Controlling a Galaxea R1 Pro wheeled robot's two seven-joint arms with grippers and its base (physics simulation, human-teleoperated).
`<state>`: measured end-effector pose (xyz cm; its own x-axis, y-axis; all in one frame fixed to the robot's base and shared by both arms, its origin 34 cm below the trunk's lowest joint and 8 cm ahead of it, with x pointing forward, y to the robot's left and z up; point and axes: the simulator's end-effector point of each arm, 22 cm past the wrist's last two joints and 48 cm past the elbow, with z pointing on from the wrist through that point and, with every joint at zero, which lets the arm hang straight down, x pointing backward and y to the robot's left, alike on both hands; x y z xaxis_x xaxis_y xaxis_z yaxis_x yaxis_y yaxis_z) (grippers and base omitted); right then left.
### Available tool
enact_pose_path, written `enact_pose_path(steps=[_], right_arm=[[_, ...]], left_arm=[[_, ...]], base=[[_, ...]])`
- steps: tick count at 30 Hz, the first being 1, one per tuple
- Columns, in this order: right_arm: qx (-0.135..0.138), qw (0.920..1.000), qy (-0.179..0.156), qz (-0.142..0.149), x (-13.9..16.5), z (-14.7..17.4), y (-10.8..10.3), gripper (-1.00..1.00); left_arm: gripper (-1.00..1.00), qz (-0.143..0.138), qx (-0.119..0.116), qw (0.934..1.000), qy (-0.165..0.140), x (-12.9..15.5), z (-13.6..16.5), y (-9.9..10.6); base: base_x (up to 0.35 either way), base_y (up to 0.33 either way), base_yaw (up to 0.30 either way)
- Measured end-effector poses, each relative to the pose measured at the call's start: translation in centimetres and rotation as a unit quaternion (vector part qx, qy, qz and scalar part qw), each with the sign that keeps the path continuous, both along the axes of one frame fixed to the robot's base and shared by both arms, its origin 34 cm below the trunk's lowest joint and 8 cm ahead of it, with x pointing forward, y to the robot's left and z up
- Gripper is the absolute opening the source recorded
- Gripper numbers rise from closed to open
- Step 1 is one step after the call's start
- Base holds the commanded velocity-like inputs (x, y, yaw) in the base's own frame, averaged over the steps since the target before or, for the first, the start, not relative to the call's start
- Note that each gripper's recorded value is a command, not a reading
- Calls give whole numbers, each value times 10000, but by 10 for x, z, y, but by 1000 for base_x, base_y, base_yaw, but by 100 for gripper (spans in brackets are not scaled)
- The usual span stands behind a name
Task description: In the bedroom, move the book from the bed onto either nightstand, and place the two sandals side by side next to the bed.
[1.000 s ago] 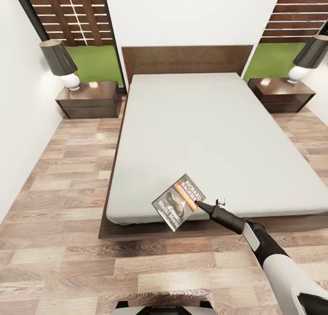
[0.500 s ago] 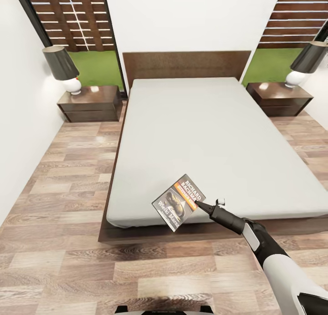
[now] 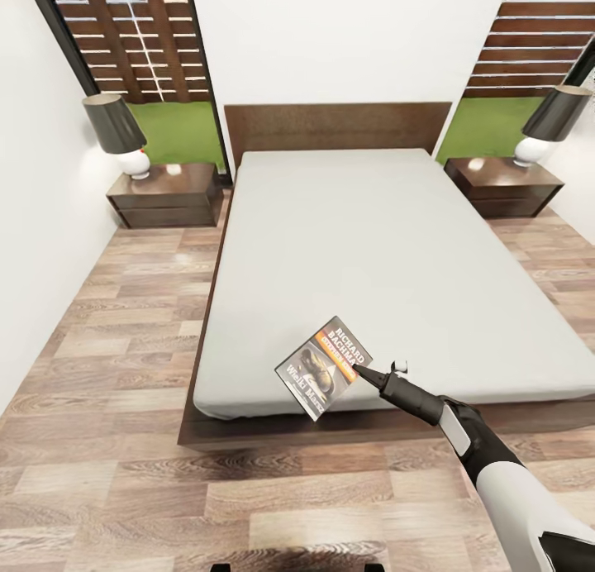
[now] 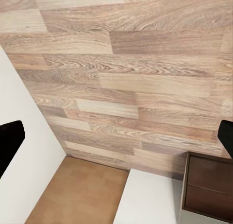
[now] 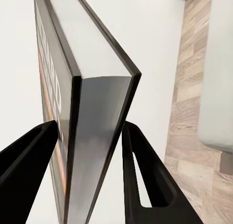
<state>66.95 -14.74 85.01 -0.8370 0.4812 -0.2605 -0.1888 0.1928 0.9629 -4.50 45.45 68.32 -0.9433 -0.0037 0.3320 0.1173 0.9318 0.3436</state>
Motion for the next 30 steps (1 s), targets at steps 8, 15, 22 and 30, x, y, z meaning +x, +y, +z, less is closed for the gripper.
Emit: enact_pose_path(steps=[8, 15, 22, 30], right_arm=[[-5, 10000, -63, 2, 2, 7, 0, -100], [-13, 9999, -114, 18, 3, 13, 1, -100], [44, 9998, -165, 46, 4, 20, 9, -100], [62, 9997, -223, 69, 4, 27, 14, -100]], left_arm=[[100, 1, -2, 10000, -64, 4, -2, 0], [100, 0, -4, 9999, -127, 8, -4, 0], [100, 0, -4, 9998, -182, 12, -5, 0], [100, 12, -26, 9997, -245, 15, -8, -4]], base=[[0, 0, 0], [0, 0, 0], [0, 0, 0], [0, 0, 0]])
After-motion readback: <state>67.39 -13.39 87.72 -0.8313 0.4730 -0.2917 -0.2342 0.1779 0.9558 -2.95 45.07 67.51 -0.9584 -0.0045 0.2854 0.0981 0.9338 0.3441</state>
